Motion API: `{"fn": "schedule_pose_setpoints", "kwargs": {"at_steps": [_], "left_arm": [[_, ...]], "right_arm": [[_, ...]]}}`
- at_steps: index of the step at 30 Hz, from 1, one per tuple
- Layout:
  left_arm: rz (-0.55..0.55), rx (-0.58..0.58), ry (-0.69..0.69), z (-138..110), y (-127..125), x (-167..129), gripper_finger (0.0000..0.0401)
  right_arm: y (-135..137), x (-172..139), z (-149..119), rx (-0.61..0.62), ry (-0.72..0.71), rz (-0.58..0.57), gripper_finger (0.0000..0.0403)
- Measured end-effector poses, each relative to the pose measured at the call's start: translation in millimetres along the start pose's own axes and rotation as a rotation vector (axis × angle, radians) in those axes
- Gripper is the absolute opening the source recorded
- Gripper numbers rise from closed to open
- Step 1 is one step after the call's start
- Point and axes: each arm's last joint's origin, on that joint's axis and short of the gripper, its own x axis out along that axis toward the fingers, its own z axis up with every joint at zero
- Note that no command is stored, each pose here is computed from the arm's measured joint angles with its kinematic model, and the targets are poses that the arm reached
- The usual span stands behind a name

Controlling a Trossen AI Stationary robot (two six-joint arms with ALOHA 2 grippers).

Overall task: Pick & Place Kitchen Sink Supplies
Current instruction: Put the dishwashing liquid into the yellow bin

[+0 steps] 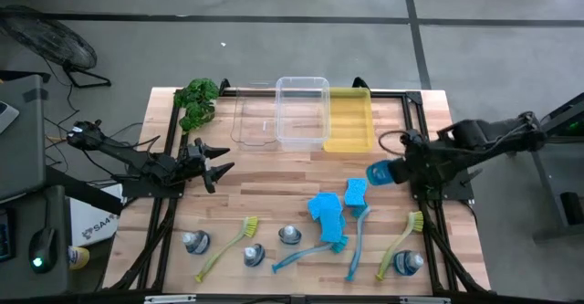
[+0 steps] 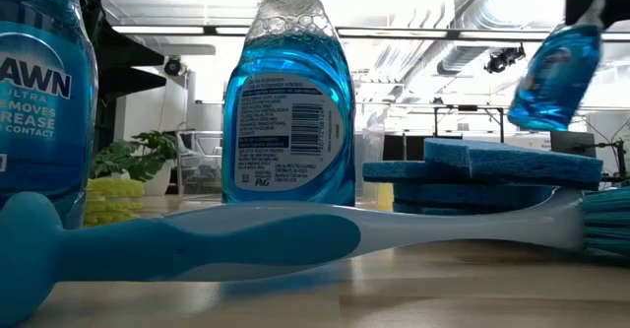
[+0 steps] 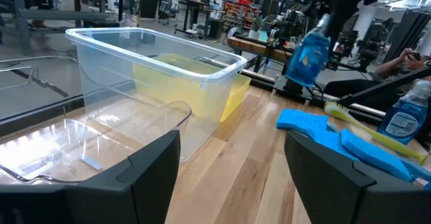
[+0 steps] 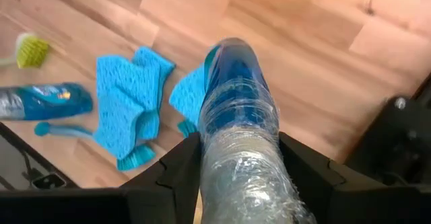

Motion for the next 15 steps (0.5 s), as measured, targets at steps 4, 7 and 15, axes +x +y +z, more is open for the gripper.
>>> {"fn": "schedule_pose_setpoints", "kwargs": {"at_steps": [4,7,15], "left_arm": [[0.001,0.000,0.000,0,0,0,0.0264],[0.001,0.000,0.000,0,0,0,0.0264],[0.000,0.000,0.000,0,0,0,0.0264]], "right_arm": [[0,-2,21,0.004,-0.038,0.002,0.0161],[3,-4,41,-0.006,-0.069,-0.008,0.0161],[9,-2,106,-0.056,-0.098,-0.087,0.0161]]}}
